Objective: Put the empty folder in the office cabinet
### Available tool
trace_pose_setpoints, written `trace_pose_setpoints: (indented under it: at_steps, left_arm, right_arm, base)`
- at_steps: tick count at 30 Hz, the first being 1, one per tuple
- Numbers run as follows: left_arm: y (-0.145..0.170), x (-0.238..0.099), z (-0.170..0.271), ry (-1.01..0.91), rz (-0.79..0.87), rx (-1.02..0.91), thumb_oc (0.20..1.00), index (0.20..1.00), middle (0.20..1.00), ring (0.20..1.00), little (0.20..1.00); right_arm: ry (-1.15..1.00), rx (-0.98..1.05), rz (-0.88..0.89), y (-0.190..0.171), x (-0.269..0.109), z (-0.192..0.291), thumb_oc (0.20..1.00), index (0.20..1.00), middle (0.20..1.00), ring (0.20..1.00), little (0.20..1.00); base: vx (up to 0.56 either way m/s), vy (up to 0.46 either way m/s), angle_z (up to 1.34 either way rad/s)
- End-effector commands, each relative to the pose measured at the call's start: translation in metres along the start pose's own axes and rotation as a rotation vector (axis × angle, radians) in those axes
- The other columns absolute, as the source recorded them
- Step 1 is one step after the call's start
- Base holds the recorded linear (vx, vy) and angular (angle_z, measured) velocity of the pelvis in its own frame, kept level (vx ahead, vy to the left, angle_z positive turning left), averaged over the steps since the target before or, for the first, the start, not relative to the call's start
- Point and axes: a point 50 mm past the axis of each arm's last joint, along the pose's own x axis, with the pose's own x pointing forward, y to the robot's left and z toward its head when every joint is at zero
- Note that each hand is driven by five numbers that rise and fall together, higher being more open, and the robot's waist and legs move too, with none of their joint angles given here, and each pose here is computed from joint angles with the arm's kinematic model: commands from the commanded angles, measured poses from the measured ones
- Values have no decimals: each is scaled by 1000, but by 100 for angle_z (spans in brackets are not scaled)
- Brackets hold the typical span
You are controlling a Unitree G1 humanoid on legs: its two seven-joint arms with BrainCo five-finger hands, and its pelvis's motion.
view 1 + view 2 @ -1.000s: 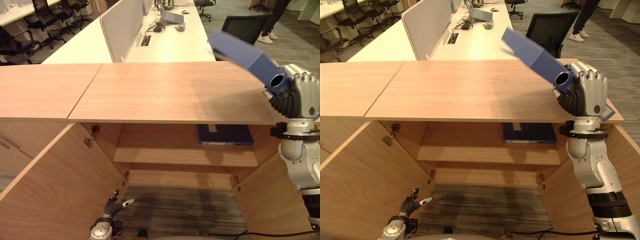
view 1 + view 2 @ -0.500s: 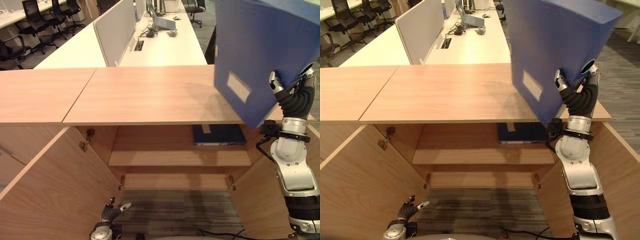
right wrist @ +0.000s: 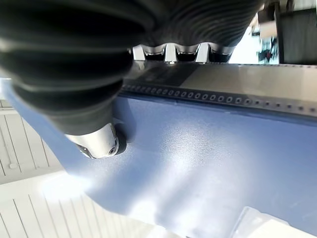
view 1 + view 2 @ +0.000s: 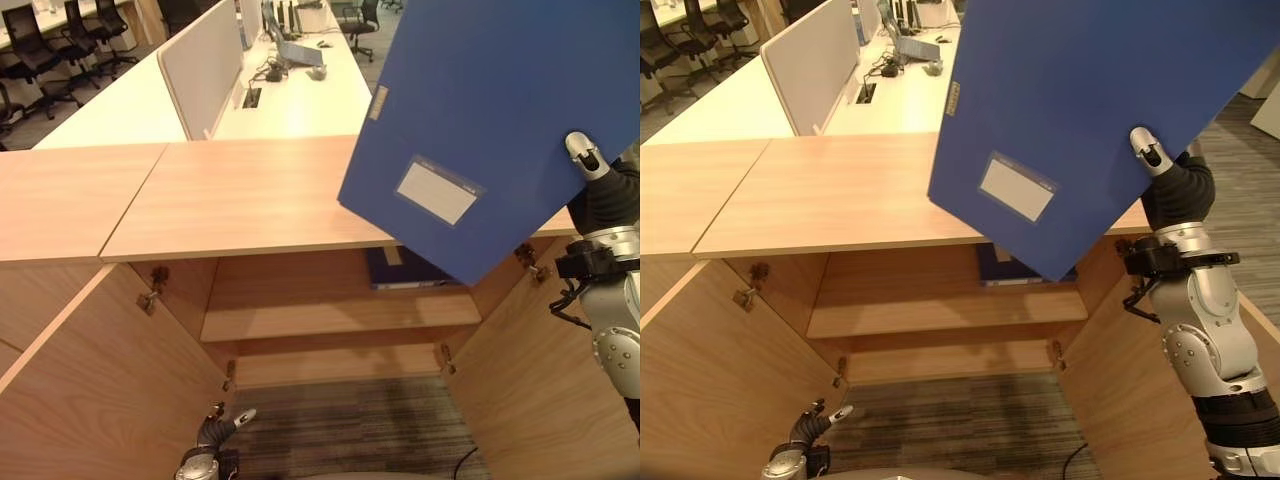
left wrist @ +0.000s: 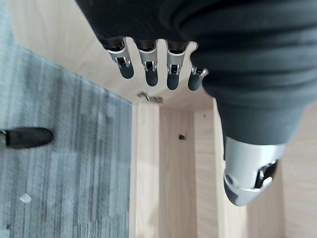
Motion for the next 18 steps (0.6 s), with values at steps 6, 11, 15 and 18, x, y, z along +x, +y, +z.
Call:
trace_pose_setpoints:
  at_steps: [6,11,15,18]
  left_arm:
    - [7,10,47,-189,-72,73,1000,1000,1000,1000,1000]
    - [0,6,73,-311,-162,127,1000,1000,1000,1000,1000]
    - [-5,-2,99,-432,-216,133,1000,1000,1000,1000,1000]
    - [-3,-9,117,-511,-247,144,1000,1000,1000,1000,1000]
  right_arm:
    - [62,-22,366,29,14,12,200,200,200,200,200]
    - [167,-58,416,29,13,-7,200,200,200,200,200]
    - [246,-95,427,29,8,-25,200,200,200,200,200]
    - [289,-110,406,25,3,-37,200,200,200,200,200]
  base:
    - [0,0,0]
    - [0,0,0]
    - [-9,-7,2]
    - [-8,-12,4]
